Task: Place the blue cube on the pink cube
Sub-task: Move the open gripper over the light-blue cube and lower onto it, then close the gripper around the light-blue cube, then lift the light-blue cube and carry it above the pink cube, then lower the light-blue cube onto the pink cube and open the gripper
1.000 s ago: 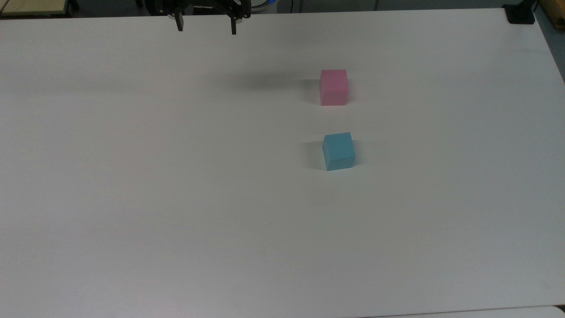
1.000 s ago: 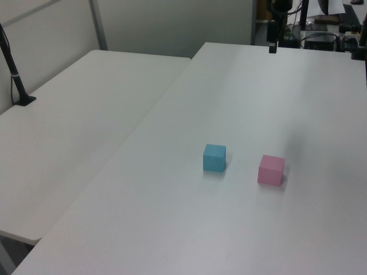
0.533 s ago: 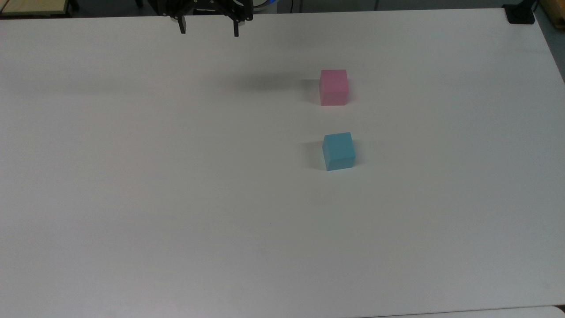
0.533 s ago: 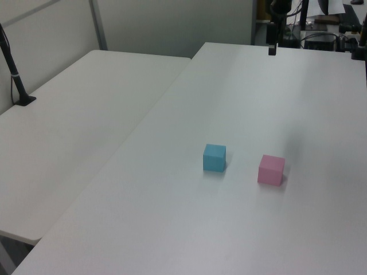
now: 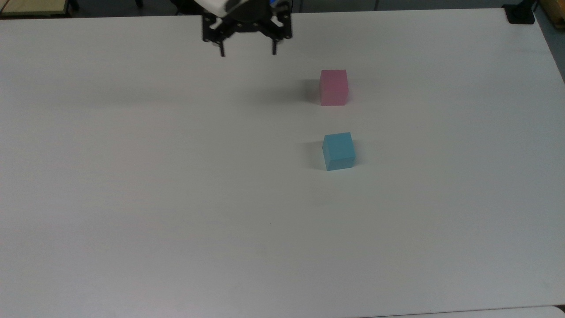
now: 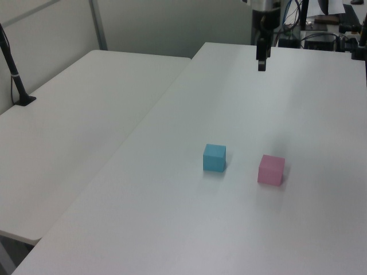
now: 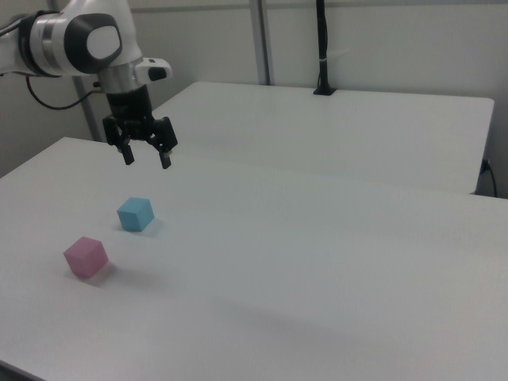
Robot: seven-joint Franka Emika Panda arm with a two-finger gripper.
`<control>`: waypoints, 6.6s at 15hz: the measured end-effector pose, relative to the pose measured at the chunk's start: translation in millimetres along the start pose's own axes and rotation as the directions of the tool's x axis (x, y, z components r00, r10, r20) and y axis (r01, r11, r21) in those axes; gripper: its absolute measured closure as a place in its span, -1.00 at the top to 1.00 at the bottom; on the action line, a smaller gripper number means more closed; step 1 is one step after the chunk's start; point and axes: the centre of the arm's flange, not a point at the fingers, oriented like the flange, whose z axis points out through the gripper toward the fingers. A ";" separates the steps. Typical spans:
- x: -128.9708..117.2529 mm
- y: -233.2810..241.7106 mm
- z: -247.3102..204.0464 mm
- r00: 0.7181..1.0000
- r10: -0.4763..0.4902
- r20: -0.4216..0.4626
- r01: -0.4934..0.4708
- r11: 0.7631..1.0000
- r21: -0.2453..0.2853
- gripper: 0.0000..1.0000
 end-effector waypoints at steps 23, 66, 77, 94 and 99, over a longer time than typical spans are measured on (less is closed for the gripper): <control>86.2 -210.6 152.2 0.999 -0.027 -0.022 0.028 1.000 0.014 1.00; -3.1 -168.1 23.5 0.997 0.007 -0.079 -0.003 0.999 0.048 0.05; -59.8 -201.2 39.8 0.998 -0.065 0.012 0.065 0.998 0.026 0.05; -38.6 -212.5 144.9 0.990 -0.084 0.113 0.082 0.996 0.022 0.05; -42.9 -210.9 156.2 0.990 -0.061 0.130 0.060 0.998 0.015 0.56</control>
